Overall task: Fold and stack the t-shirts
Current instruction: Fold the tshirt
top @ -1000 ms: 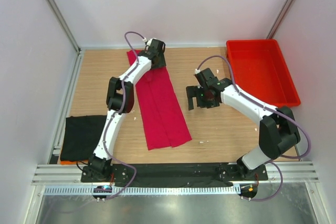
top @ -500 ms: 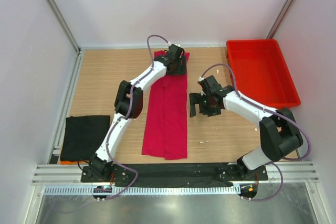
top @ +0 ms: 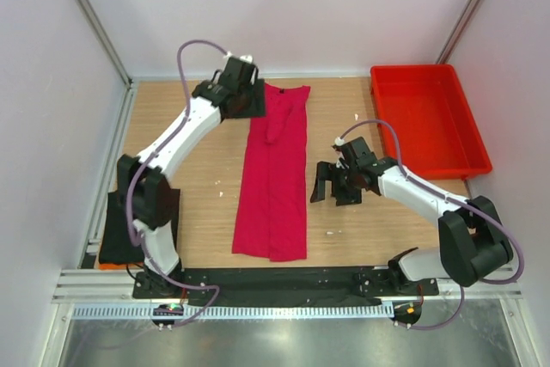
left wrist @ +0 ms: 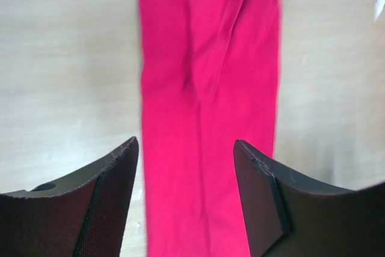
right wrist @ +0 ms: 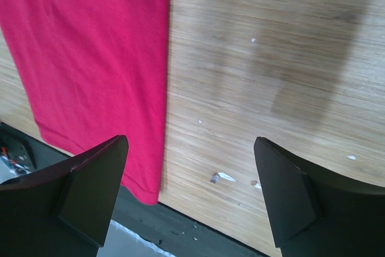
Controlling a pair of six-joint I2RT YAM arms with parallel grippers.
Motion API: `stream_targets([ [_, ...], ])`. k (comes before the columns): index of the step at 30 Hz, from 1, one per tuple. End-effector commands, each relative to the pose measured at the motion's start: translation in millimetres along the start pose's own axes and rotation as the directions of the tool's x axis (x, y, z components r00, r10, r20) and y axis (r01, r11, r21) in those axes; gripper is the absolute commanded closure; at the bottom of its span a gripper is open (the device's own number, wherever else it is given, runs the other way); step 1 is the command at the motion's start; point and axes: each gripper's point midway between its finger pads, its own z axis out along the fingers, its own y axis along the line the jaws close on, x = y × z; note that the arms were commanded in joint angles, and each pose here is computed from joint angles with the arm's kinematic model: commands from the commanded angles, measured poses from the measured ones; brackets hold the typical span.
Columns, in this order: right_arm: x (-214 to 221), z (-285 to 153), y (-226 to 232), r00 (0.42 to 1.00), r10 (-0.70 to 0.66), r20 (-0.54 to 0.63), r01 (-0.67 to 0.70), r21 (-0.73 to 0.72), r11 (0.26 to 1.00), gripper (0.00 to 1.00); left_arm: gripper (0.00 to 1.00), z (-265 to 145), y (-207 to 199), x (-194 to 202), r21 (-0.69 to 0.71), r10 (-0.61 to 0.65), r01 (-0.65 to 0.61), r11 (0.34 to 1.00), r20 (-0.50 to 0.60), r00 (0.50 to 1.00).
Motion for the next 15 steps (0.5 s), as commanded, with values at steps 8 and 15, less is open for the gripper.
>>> stream_targets([
  [8, -76, 9, 48, 0.98, 0.095, 0.174, -0.084, -0.071, 0.994, 0.26, 0.35, -76, 63, 174, -0.044, -0.05, 0.038, 0.998, -0.319, 0.946],
  [15, -121, 49, 64, 0.978, -0.009, 0.207, -0.031, 0.192, 0.981, 0.23, 0.35, -92, 59, 207, 0.021, -0.085, 0.101, 0.995, -0.388, 0.918],
])
